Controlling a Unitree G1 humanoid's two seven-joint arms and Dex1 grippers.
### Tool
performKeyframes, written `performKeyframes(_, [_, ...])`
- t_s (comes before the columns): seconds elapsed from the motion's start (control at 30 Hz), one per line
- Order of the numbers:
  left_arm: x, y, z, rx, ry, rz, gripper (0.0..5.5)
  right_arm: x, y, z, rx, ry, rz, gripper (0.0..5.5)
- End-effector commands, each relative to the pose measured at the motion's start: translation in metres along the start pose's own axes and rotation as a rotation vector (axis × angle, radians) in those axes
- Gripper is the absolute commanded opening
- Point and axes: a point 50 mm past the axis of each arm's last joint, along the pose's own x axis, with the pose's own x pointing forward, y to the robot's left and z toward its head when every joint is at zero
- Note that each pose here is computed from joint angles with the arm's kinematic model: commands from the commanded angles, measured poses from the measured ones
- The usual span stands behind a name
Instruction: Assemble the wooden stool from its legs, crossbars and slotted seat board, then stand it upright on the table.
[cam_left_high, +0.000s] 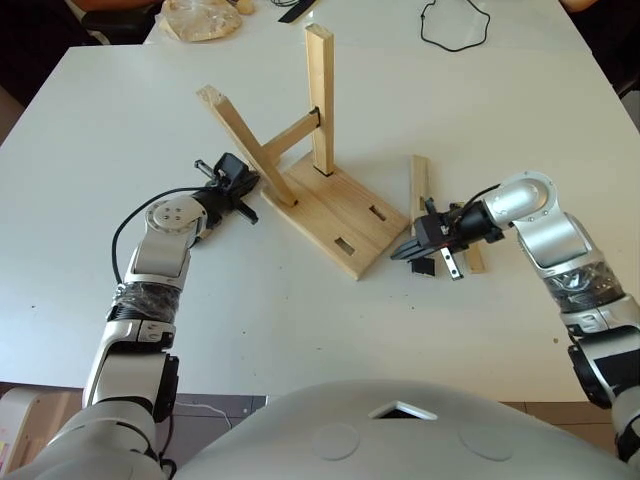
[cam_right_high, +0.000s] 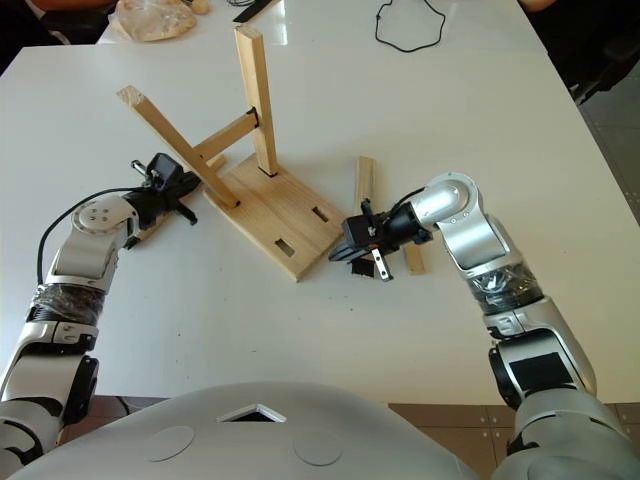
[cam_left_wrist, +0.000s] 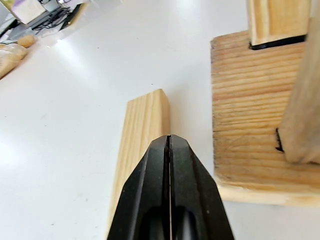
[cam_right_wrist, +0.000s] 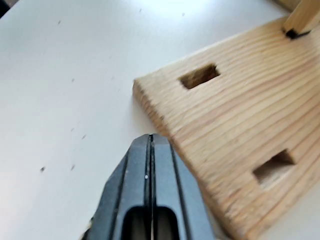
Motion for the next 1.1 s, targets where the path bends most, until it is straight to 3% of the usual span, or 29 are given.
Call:
performKeyframes(0.03, [-0.025,0.017,0.002,0.051,0.015,0.095,0.00,-0.007,-0.013,0.022,-0.065,-0.083,-0.108,0.01])
performKeyframes(0.13, [-0.061,0.007,0.005,0.068,0.037,-0.012,0.00,-0.021,-0.056,0.022,-0.063,-0.066,-0.416,0.01])
performKeyframes(0.2, [-0.089,-0.024,-0.001,0.108,0.097,-0.259,0.00,-0.022,-0.070,0.014,-0.029,-0.058,-0.476,0.01])
performKeyframes(0.27, [-0.100,-0.040,0.002,0.092,0.103,-0.363,0.00,-0.017,-0.076,0.003,-0.003,-0.025,-0.494,0.01])
performKeyframes(0.47, [-0.074,-0.072,0.007,0.011,0.053,-0.417,0.00,0.002,-0.089,-0.024,0.022,0.103,-0.481,0.01])
performKeyframes(0.73, [-0.055,-0.098,-0.008,-0.041,0.084,-0.442,0.00,0.022,-0.096,-0.026,-0.036,0.217,-0.325,0.01])
performKeyframes(0.93, [-0.049,-0.101,-0.015,-0.034,0.104,-0.424,0.00,0.025,-0.087,-0.030,-0.021,0.187,-0.198,0.01])
performKeyframes(1.1, [-0.030,-0.081,-0.014,-0.008,0.091,-0.308,0.00,0.025,-0.079,-0.026,-0.047,0.136,-0.121,0.01])
